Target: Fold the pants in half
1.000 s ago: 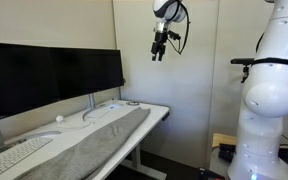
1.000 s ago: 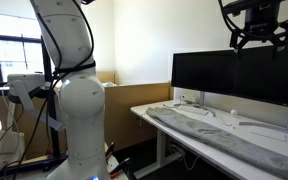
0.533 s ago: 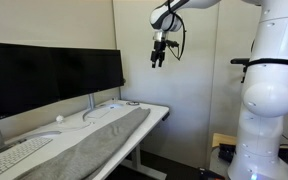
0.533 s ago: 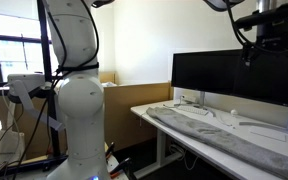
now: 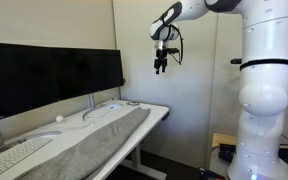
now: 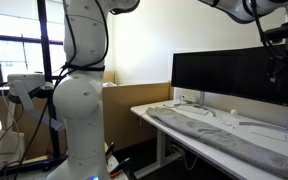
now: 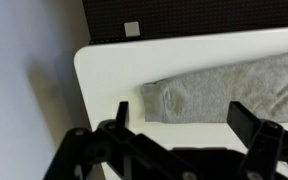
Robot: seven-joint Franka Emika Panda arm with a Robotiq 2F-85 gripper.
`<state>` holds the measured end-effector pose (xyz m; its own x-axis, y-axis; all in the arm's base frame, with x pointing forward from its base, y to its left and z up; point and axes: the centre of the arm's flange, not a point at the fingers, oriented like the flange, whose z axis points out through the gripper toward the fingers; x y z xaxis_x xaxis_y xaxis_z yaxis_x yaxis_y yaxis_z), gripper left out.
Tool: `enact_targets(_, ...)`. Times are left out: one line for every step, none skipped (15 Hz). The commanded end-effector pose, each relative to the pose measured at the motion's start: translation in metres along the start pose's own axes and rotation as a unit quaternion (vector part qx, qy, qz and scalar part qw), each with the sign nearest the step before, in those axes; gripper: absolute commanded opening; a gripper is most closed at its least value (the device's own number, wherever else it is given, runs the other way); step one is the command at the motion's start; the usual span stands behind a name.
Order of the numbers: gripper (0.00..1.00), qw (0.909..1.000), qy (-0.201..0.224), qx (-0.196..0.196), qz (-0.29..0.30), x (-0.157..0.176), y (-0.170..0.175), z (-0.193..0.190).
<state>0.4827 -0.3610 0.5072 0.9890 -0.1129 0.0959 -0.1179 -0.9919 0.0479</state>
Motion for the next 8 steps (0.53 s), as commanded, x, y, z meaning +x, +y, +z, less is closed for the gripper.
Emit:
enact_targets(1.00, 0.9996, -0.023, -0.005, -0.017, 0.035, 0.019, 0.023)
enact_targets(1.00, 0.9994, -0.029, -0.004, -0.019, 0.042, 0.021, 0.031)
enact_targets(1.00, 0.9991, -0.037, -0.002, -0.022, 0.048, 0.023, 0.039)
enact_targets(1.00, 0.9988, -0.042, -0.001, -0.023, 0.055, 0.026, 0.046)
enact_targets(1.00, 0.9984, -0.050, 0.005, -0.025, 0.060, 0.028, 0.052)
enact_targets(1.00, 0.9982, -0.055, 0.005, -0.024, 0.065, 0.031, 0.058)
enact_targets(1.00, 0.9977, -0.063, 0.007, -0.023, 0.068, 0.034, 0.065)
enact_targets(1.00, 0.9977, -0.064, 0.005, -0.021, 0.069, 0.037, 0.066)
